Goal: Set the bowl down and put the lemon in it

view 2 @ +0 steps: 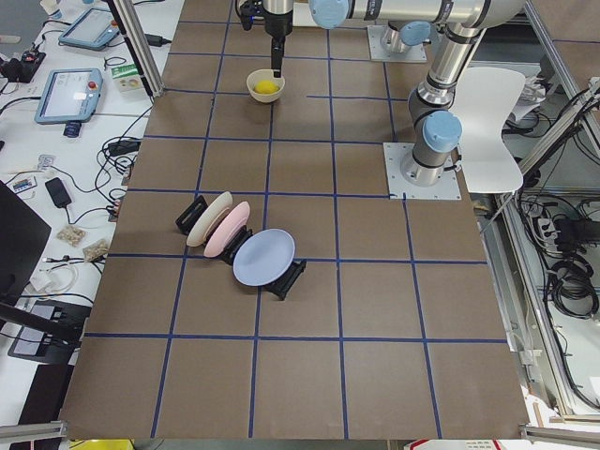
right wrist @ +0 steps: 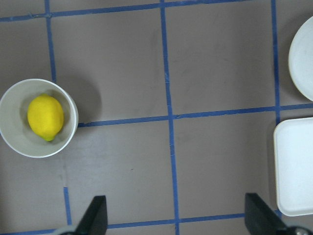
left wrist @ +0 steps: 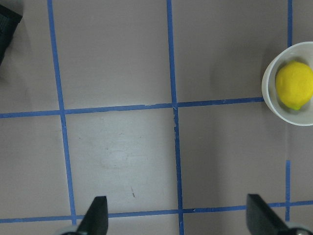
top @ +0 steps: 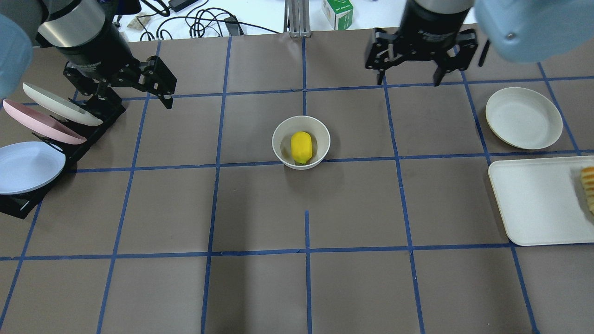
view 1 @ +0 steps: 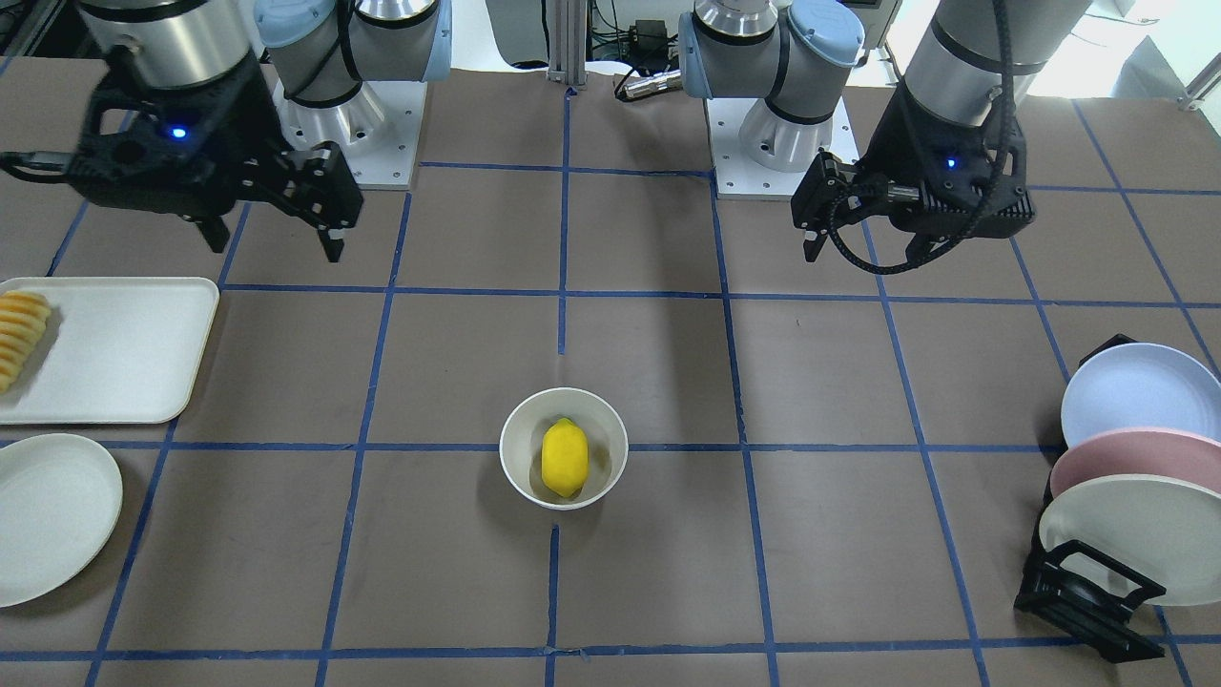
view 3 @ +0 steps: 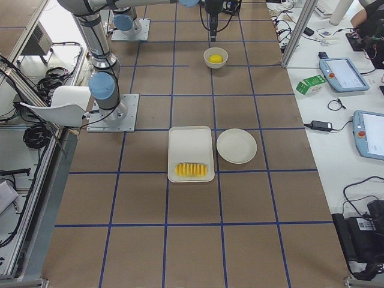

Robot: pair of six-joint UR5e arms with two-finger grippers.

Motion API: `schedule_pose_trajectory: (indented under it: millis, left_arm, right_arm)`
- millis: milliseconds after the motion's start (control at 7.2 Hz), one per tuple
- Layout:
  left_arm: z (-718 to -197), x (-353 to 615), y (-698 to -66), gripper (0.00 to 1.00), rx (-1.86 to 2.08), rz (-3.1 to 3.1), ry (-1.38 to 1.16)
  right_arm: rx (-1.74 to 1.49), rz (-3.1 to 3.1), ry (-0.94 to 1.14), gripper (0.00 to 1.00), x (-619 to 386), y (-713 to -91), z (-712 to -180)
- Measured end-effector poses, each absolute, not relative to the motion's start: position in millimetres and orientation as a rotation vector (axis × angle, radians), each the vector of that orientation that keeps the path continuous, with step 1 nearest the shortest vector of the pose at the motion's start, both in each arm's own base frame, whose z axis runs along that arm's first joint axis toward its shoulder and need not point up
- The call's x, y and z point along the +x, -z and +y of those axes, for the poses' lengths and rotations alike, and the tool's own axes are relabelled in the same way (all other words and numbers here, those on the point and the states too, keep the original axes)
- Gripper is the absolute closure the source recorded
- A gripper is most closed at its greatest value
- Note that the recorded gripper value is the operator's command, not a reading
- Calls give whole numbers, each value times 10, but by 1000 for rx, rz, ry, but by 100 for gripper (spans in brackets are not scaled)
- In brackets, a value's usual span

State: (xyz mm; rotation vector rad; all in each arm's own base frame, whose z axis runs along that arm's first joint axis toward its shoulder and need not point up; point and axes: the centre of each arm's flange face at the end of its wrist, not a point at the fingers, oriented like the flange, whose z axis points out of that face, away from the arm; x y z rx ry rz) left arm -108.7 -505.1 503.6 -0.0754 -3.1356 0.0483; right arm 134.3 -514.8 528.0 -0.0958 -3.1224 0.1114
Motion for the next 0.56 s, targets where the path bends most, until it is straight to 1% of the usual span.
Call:
schedule_pose_trajectory:
  millis: [139, 556]
  left_arm:
    - [-5051, -1087, -5039, 0, -76, -3135, -49]
    - [-5052, -1088, -5032, 0, -74, -3134, -47]
  right_arm:
    - [-80, -3123, -99, 0, 1177, -5295, -5144]
    - [-56, -3123, -86, 0, 1089, -5292, -5138]
